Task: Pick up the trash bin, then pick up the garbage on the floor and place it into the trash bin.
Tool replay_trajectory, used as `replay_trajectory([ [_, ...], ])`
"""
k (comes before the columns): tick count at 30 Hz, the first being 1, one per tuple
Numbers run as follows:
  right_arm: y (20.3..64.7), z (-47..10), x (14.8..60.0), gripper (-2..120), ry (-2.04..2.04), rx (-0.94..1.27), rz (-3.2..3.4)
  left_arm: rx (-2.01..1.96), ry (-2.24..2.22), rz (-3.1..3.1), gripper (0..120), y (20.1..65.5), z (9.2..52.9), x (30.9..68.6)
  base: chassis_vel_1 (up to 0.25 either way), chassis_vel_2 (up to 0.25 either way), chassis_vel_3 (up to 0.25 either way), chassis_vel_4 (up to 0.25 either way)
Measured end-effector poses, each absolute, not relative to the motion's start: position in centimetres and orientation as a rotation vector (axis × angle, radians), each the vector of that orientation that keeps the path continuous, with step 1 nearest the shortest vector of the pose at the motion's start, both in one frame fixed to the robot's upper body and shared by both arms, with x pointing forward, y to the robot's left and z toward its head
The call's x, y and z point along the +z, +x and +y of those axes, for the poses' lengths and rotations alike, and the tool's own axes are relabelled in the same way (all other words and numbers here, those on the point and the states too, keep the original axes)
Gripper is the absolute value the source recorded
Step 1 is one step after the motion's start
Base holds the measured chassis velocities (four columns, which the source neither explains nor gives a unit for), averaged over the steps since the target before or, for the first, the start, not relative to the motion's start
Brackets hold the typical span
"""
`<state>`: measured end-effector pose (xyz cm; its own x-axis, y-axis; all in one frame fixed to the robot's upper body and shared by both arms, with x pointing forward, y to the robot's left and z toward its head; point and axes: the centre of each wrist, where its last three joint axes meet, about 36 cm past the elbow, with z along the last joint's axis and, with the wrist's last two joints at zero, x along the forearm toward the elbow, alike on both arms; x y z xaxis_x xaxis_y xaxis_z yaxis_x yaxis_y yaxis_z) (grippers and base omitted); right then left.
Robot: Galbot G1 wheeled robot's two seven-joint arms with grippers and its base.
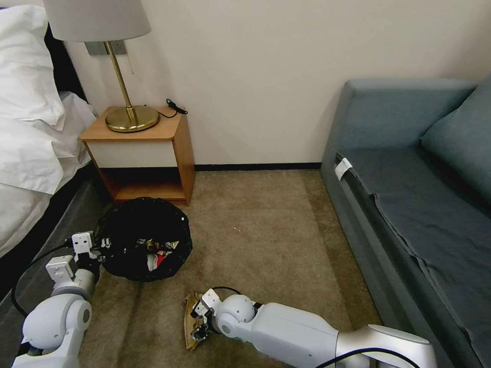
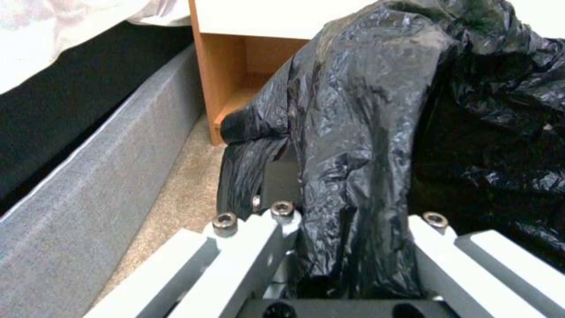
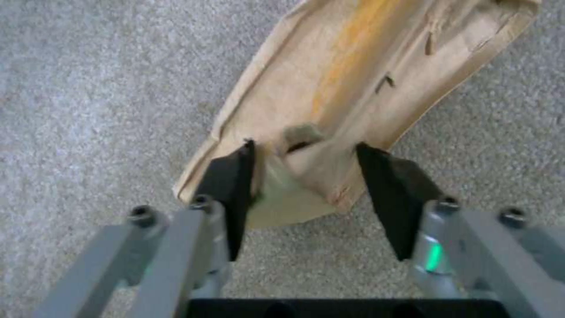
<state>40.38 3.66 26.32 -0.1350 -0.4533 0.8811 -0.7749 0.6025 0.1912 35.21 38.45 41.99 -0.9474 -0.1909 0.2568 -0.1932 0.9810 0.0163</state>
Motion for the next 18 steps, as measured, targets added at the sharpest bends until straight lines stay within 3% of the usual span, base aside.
replay_trajectory([
  [11,40.9,3.1,26.5,2,0.99,0.375,-1.787,0.005,0.282,-2.871,4,35.3,39.0,42.3,0.0,0.0,0.0,0.0],
  [18,41.6,2.5,26.7,0,0.969,0.368,-1.803,0.005,0.283,-2.872,4,35.4,39.2,42.4,0.0,0.0,0.0,0.0],
])
